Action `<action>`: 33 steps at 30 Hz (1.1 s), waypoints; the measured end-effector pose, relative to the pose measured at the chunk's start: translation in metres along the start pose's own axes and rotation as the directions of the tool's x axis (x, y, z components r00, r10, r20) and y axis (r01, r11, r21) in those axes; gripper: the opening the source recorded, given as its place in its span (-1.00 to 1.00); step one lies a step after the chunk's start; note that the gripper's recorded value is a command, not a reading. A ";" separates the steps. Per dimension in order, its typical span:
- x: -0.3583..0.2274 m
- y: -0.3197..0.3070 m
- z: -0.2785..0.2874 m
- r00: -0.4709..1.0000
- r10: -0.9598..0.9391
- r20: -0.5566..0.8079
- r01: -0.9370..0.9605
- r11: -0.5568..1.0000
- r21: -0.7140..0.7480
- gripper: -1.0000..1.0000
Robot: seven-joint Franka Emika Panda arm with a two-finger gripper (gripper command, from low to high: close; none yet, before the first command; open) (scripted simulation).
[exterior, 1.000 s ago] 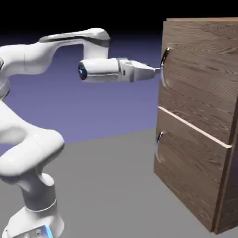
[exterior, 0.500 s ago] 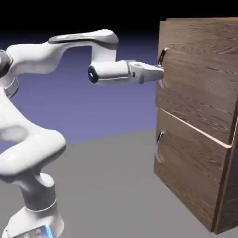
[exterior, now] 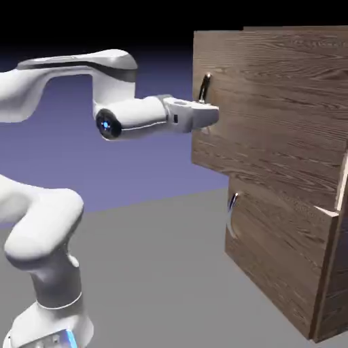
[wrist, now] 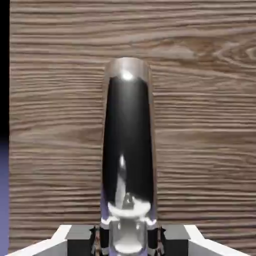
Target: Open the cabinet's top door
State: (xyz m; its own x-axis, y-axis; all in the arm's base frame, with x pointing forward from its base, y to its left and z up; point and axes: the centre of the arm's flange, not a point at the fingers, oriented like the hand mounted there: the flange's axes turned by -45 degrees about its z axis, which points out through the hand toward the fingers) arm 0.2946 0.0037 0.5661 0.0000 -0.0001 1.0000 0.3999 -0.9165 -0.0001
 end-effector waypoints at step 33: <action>0.000 0.184 -0.201 1.000 0.000 0.000 0.000 0.753 0.658 -1.00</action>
State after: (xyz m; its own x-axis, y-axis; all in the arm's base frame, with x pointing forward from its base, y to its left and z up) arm 0.1846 -0.2454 0.5662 0.0000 0.0001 1.0000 0.9040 -0.4276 0.0000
